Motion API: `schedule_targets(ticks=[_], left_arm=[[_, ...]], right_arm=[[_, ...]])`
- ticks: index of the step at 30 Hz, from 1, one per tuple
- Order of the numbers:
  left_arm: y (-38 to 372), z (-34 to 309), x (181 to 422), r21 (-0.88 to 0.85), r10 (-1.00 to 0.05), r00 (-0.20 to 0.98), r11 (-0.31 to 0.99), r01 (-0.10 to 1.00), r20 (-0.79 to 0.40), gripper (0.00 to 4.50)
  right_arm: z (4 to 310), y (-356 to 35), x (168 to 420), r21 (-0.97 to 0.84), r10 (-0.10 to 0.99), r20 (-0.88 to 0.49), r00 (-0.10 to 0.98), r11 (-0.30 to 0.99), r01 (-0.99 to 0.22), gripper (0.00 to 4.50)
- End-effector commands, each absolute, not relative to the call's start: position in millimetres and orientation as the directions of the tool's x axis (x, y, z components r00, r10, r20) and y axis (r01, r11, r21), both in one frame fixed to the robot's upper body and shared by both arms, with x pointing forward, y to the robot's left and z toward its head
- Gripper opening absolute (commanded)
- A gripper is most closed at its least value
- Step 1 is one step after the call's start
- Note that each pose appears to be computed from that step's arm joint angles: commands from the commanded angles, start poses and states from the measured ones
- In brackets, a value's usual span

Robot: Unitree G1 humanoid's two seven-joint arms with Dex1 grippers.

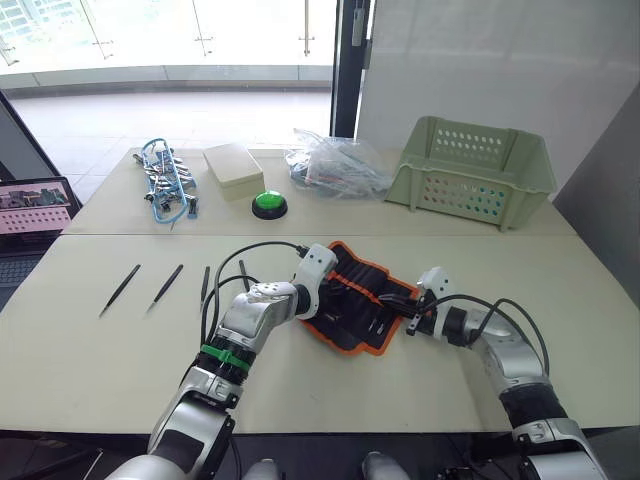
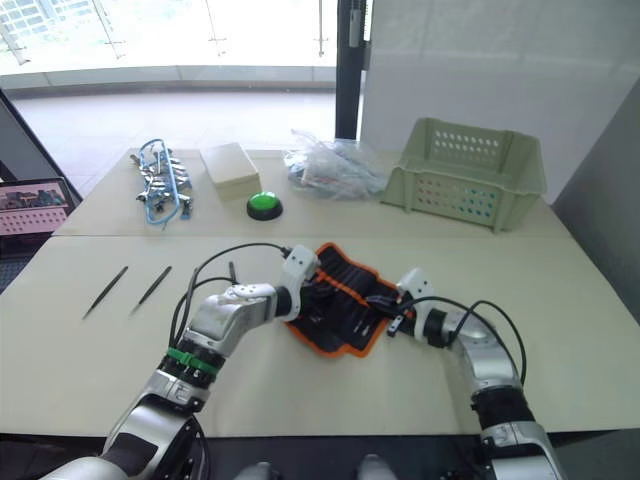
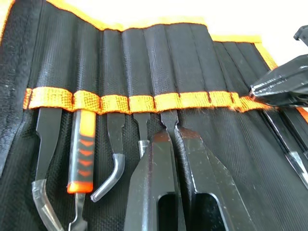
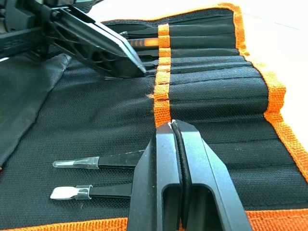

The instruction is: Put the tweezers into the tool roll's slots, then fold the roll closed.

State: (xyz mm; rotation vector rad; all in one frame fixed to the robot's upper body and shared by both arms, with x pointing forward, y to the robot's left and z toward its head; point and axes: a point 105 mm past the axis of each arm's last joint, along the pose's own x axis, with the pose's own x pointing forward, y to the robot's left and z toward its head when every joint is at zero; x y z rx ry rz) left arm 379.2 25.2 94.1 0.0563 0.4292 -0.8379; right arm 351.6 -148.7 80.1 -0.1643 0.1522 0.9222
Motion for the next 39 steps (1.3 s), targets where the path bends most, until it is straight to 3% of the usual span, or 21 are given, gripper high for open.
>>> schedule_targets(ticks=[1, 6, 9, 17, 20, 26, 30, 33, 37, 39], left_arm=[[26, 96, 385, -0.06, -0.687, 0.606, 0.68, 0.731, -0.401, 0.0], [27, 99, 380, -0.073, -0.705, 0.579, 0.658, 0.75, -0.409, 0.0], [40, 104, 365, -0.064, -0.715, 0.543, 0.628, 0.776, -0.44, 0.88], [103, 175, 353, -0.04, -0.675, 0.681, 0.718, 0.695, -0.284, 3.64], [126, 189, 340, -0.022, -0.656, 0.714, 0.74, 0.672, -0.245, 4.47], [172, 197, 303, 0.021, -0.604, 0.79, 0.793, 0.609, -0.107, 4.47], [215, 183, 272, 0.045, -0.478, 0.877, 0.876, 0.48, -0.043, 4.47], [266, 162, 246, -0.012, -0.272, 0.962, 0.962, 0.272, -0.003, 4.47], [304, 136, 210, -0.05, -0.061, 0.998, 0.997, 0.062, 0.014, 4.47], [334, 117, 182, -0.05, 0.115, 0.993, 0.992, -0.115, -0.011, 4.47]], right_arm=[[54, -148, 343, -0.018, 0.771, -0.281, 0.571, 0.591, -0.807, 0.01], [52, -147, 341, -0.014, 0.774, -0.284, 0.565, 0.586, -0.81, 0.01], [51, -146, 342, -0.01, 0.773, -0.285, 0.566, 0.588, -0.809, 0.0], [45, -149, 341, -0.003, 0.766, -0.304, 0.567, 0.595, -0.804, 0.0], [43, -151, 340, -0.003, 0.768, -0.315, 0.558, 0.587, -0.81, 0.0], [49, -151, 346, -0.016, 0.776, -0.294, 0.558, 0.58, -0.814, 0.0], [53, -151, 348, -0.014, 0.789, -0.27, 0.552, 0.57, -0.821, 0.0], [53, -149, 348, -0.01, 0.802, -0.277, 0.529, 0.548, -0.837, 0.0], [53, -147, 346, 0.008, 0.824, -0.276, 0.496, 0.518, -0.856, 0.0], [53, -146, 345, 0.016, 0.835, -0.278, 0.475, 0.499, -0.866, 0.0]])
